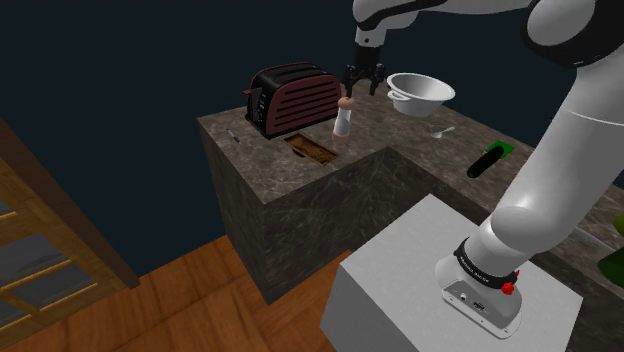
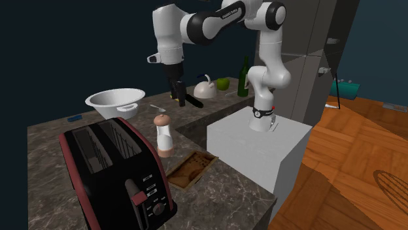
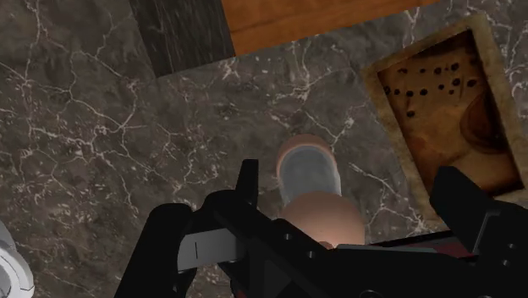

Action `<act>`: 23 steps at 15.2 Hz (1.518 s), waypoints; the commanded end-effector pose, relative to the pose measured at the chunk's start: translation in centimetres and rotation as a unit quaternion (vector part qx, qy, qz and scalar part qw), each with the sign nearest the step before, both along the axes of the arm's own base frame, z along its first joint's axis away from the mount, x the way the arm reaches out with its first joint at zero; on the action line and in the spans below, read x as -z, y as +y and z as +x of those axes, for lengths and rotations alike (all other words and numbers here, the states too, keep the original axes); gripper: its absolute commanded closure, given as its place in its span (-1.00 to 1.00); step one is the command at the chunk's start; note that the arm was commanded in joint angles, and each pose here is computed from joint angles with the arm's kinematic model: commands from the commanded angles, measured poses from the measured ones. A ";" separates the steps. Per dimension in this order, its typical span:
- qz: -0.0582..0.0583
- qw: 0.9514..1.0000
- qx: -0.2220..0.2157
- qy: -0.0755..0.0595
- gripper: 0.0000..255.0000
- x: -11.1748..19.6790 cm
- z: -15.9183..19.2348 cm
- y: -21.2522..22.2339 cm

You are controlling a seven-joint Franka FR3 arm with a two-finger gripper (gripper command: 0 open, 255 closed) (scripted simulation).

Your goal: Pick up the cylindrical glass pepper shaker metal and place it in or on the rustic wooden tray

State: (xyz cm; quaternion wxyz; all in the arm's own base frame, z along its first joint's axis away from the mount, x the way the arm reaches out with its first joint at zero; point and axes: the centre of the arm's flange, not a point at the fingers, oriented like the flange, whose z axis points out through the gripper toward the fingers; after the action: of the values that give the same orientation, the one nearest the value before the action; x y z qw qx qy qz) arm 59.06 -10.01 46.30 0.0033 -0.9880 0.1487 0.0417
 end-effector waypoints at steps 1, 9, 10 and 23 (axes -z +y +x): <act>0.001 1.000 0.005 0.000 -1.00 0.7 2.7 -0.7; 0.005 1.000 0.016 0.001 -1.00 3.9 8.7 -2.8; 0.005 1.000 0.016 0.001 -1.00 4.4 8.6 -2.8; 0.005 1.000 0.016 0.001 1.00 6.8 8.4 -2.7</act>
State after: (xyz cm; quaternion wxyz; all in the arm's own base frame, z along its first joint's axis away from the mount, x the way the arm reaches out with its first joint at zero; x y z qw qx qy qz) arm 67.51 -12.72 39.58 0.0084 -0.9854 0.1644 0.0425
